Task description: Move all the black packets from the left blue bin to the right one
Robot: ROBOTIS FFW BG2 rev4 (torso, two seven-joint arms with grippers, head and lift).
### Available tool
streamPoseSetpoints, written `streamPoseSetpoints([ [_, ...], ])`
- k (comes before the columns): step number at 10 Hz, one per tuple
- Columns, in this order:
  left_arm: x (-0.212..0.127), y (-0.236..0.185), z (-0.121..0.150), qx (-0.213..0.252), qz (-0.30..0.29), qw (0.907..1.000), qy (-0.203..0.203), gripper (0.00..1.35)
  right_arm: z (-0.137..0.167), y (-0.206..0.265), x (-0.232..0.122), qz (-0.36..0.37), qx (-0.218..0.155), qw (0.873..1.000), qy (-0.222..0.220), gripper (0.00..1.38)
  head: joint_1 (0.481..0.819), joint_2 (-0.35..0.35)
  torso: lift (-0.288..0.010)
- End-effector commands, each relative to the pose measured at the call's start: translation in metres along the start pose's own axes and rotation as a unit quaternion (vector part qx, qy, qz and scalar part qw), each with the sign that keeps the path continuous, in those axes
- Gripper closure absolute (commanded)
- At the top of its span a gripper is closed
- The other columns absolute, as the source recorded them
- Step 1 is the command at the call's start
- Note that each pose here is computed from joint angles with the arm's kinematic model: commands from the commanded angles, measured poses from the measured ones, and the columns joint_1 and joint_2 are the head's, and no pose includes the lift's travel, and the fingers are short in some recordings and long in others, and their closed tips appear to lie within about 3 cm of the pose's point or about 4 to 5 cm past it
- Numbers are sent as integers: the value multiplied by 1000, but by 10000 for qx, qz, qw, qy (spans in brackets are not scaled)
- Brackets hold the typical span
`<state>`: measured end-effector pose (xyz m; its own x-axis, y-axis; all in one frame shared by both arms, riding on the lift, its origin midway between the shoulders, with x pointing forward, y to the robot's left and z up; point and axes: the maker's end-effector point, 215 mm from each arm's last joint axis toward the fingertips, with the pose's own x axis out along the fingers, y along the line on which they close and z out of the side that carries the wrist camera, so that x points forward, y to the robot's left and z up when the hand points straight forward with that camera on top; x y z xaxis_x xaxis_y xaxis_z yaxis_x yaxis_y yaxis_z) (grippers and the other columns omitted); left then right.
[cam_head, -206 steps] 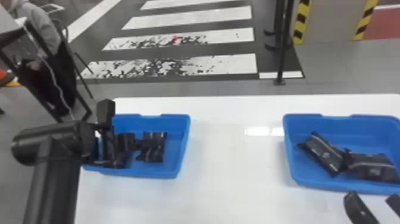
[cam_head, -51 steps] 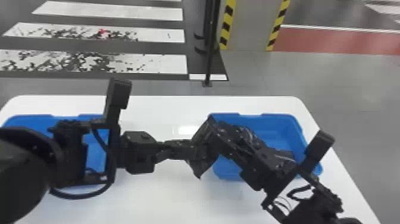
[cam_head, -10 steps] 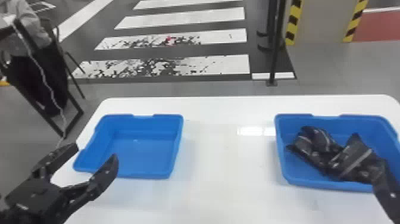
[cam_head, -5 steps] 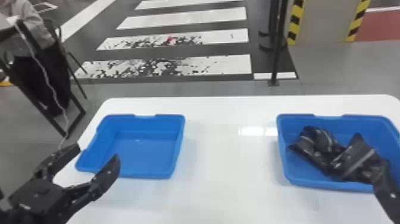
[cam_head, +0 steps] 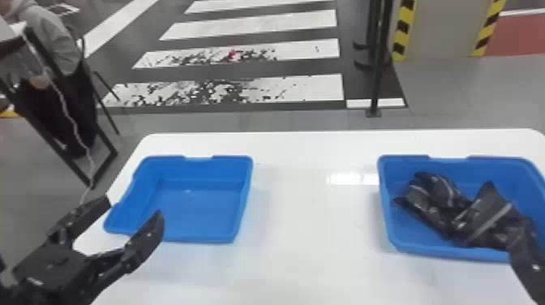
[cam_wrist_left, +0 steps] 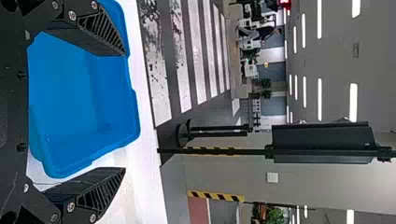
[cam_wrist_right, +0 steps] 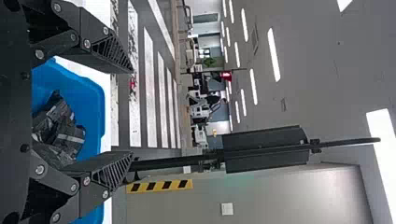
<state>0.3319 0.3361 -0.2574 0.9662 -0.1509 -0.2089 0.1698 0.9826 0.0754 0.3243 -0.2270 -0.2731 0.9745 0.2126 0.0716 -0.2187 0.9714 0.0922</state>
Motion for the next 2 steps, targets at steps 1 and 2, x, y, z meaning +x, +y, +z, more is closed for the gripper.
streamPoseSetpoints([
  [1,0,-1,0,-49,-5,10000,-6,180,-1,0,0,-4,6,10000,8,446,695,194,-154],
  [2,0,0,0,-45,-1,10000,-19,174,0,0,0,-7,-3,10000,11,444,695,193,-154],
])
